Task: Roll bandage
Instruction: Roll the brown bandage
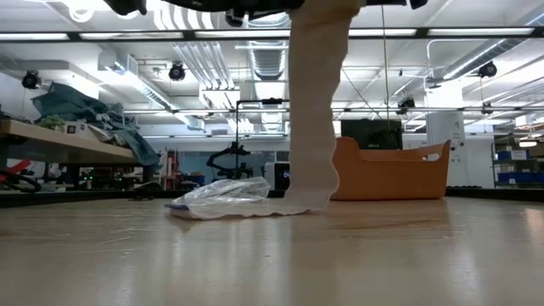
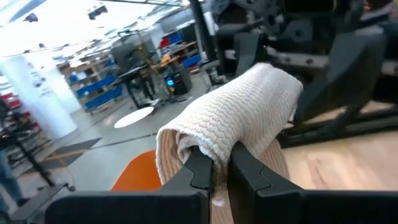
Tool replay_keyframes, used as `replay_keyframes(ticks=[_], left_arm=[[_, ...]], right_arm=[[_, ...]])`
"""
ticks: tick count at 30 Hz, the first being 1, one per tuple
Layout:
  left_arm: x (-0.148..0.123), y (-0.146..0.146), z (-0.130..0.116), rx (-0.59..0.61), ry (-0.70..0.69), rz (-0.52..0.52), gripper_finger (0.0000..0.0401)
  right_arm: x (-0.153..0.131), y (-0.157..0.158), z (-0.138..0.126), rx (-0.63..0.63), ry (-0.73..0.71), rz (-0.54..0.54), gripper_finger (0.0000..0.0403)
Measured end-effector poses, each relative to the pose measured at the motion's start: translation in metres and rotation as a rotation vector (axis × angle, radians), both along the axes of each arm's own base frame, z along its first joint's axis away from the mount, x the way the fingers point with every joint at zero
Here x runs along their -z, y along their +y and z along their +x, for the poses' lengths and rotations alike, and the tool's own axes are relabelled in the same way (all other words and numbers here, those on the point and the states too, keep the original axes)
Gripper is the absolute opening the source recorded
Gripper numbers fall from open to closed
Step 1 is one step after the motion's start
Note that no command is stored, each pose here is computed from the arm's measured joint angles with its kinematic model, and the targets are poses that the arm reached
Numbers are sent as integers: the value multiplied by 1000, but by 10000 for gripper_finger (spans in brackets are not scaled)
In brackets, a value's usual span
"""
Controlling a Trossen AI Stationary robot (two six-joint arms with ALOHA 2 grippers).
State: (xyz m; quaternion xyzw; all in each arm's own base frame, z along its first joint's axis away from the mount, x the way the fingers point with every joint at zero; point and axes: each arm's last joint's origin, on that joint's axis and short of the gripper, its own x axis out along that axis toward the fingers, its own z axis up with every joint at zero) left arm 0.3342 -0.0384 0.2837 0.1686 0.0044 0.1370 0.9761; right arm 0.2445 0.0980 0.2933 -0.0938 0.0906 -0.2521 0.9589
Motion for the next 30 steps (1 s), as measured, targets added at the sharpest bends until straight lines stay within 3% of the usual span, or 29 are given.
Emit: replay_keyframes(ticks=[8, 17, 21, 24, 30], left_arm=[[-7, -1, -1, -7, -68, -24, 9], [0, -8, -4, -20, 18, 200, 9], [8, -5, -9, -69, 15, 249, 8], [13, -4, -16, -85, -39, 292, 8], [24, -3, -34, -113, -154, 384, 8]], right_arm=[[5, -2, 0, 13, 21, 31, 267], [11, -5, -7, 22, 21, 63, 264], [21, -10, -15, 32, 3, 102, 261], [26, -14, -20, 3, -64, 166, 266], [28, -30, -26, -173, -308, 295, 272]])
